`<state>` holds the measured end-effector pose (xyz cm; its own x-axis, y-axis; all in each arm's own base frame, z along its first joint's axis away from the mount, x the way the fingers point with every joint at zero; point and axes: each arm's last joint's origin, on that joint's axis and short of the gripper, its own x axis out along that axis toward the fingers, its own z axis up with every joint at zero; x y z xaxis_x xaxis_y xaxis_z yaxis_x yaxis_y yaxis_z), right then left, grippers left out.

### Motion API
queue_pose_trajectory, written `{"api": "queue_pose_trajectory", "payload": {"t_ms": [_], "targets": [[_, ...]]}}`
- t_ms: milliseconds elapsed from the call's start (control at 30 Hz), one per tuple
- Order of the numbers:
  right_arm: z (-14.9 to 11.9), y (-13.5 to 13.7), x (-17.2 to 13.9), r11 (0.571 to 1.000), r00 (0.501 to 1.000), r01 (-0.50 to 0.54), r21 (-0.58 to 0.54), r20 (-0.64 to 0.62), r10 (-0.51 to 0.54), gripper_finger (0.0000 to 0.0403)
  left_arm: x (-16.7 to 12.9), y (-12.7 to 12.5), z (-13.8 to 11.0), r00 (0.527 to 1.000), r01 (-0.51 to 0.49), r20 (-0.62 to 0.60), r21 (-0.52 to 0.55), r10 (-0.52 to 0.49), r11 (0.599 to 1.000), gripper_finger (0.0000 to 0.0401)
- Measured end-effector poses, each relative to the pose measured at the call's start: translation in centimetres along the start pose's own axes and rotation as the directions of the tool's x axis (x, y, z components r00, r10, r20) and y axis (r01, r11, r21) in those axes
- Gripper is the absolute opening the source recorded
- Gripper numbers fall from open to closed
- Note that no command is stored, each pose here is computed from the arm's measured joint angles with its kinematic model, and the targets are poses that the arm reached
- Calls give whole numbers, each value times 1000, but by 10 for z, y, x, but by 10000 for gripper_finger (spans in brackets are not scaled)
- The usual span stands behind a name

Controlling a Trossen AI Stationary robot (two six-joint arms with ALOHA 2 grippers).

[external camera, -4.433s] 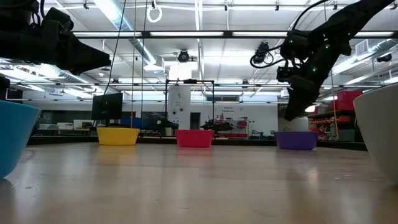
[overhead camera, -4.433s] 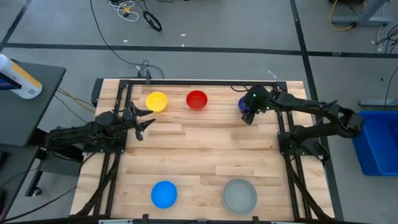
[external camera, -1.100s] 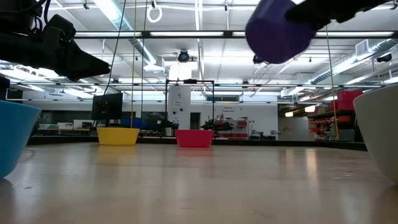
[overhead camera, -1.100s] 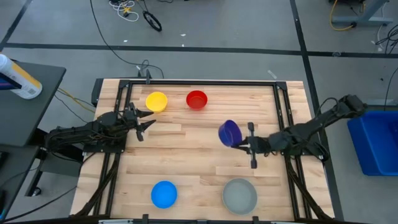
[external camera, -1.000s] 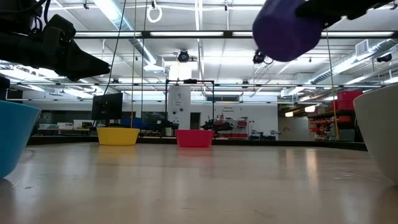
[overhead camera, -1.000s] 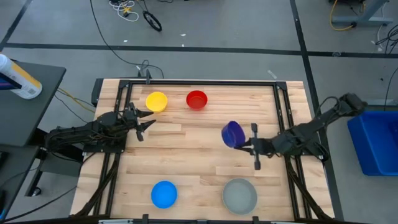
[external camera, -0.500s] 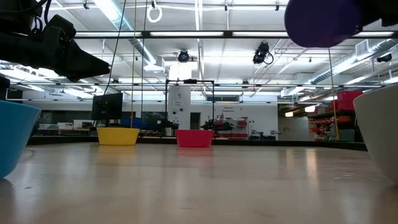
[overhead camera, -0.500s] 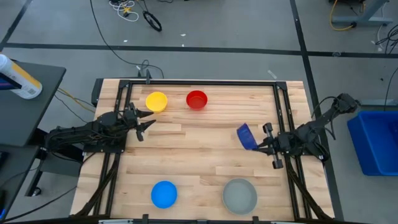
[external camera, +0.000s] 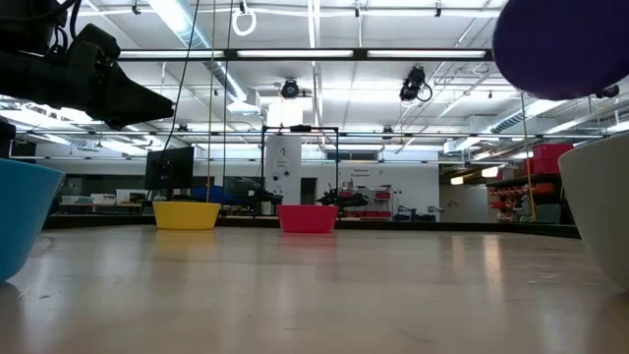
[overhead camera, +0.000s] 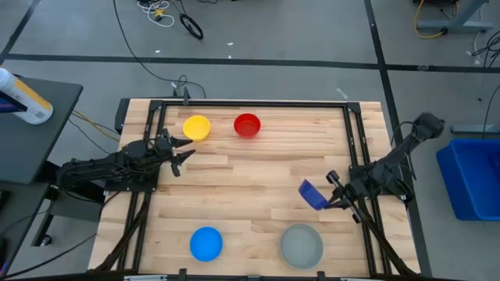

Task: Nest bowls inside each other
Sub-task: Stack the blue bowl on the gray bowl

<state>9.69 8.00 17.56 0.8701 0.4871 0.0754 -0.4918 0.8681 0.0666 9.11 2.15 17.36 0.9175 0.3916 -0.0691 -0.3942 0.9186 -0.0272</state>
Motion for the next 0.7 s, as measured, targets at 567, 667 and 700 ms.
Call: {"api": "queue_pose_trajectory", "payload": {"t_ms": [567,667,700], "targets": [[-8,17,25,988,996,-3,151,-85,16,0,3,0,-3,999,-12,-34,5,12,1000,192],[0,26,41,989,993,-16,145,-112,33,0,3,0,-3,999,-24,-31,5,24,1000,192],[3,29,47,989,992,-27,145,-117,44,0,3,0,-3,999,-26,-31,5,26,1000,192]]}}
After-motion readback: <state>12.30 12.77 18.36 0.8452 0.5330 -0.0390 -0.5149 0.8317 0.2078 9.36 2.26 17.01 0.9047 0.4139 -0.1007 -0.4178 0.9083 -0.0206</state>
